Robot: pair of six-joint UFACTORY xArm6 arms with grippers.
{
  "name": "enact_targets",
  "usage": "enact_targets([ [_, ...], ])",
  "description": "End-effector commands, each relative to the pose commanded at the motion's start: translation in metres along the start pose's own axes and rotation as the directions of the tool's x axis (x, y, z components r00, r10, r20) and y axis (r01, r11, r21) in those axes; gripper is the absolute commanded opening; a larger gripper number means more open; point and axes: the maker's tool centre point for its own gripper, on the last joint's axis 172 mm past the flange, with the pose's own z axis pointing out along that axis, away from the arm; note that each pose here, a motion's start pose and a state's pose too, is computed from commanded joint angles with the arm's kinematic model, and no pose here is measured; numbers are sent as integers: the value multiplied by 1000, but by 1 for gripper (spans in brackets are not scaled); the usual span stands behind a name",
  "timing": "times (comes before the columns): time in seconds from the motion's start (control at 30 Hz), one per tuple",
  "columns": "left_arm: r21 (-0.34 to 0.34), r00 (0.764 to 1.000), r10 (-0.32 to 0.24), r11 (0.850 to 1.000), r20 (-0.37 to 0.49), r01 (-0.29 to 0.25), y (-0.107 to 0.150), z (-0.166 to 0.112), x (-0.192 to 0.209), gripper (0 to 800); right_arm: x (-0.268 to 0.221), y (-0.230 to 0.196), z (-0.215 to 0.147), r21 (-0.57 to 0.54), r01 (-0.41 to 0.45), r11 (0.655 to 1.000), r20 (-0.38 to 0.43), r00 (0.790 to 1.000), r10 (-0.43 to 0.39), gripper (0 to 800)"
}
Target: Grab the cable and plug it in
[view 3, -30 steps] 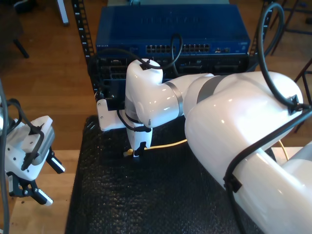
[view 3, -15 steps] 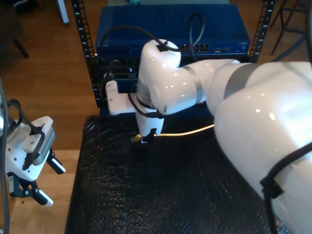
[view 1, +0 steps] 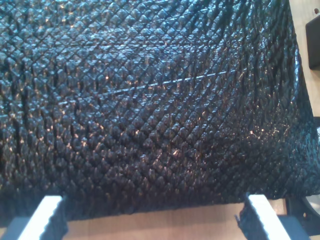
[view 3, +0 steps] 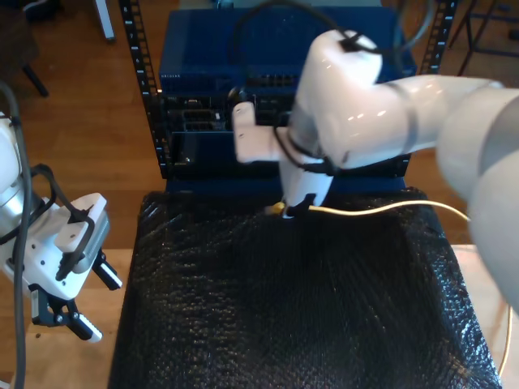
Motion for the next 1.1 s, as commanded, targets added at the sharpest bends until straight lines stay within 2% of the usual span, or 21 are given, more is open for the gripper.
enact_targets([
  [0.23, -13, 1000, -1, 1000, 9, 1, 0, 4, 9, 800, -12, -14, -28, -22, -5, 1000, -9, 1000, 5, 77],
  [0.37, -13, 1000, -19, 1000, 10, 19, 0, 3, 9, 800, -12, -21, -47, -29, -2, 1000, -15, 1000, 1, 77],
  [0.5, -19, 1000, -10, 1000, 13, 10, 0, 5, 13, 800, -11, -27, -65, -32, 1, 999, -20, 1000, -1, 77],
  [0.83, -16, 1000, -22, 1000, 14, 22, 1, 4, 13, 800, 11, -12, -105, -95, 24, 995, -51, 998, -29, 69],
  [1.1, -15, 1000, -23, 1000, 12, 24, 2, 3, 13, 800, 70, -7, -85, -51, 87, 995, -88, 992, -92, 65],
])
